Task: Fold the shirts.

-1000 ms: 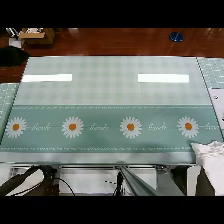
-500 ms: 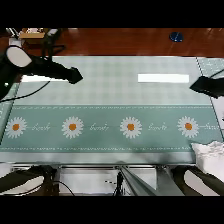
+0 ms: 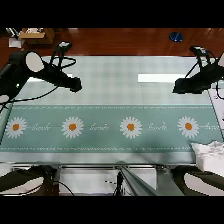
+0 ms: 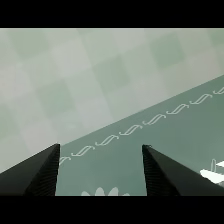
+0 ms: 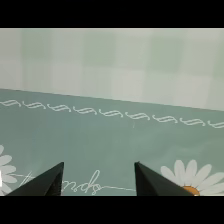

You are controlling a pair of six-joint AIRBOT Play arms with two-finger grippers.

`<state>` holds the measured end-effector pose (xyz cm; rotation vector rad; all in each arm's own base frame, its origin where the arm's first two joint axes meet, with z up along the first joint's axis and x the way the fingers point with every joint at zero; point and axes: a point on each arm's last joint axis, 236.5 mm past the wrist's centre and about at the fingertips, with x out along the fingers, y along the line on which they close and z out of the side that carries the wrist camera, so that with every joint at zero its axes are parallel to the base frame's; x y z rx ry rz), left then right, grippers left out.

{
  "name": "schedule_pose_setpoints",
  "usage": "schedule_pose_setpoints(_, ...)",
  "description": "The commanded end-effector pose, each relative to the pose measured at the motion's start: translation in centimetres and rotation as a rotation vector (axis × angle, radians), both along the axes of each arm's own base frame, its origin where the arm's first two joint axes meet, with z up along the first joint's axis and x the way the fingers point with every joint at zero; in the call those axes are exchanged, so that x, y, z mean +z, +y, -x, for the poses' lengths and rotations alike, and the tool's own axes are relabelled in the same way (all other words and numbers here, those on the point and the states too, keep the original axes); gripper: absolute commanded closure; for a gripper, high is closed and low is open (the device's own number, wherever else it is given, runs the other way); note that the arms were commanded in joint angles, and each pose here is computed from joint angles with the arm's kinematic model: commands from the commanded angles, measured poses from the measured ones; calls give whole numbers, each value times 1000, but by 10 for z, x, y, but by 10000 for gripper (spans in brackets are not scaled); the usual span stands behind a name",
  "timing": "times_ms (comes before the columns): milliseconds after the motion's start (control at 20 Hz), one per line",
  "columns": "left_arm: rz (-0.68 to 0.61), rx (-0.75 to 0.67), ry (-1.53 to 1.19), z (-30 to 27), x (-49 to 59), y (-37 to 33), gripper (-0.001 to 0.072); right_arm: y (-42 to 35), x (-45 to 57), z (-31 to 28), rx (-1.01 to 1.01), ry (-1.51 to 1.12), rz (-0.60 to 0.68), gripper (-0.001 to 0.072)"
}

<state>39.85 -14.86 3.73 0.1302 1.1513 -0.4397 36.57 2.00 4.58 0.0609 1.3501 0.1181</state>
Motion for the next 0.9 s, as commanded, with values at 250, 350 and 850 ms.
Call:
schedule_pose_setpoints(250, -9, 7, -6, -2, 0, 1, 107, 21, 2, 1, 29, 7, -69, 191)
schedule_pose_setpoints(350, -9, 7, -6, -2, 0, 1, 107, 21, 2, 1, 29, 7, -69, 191)
schedule_pose_setpoints(850, -9, 7, -6, -2, 0, 1, 107, 21, 2, 1, 29, 7, -69, 191)
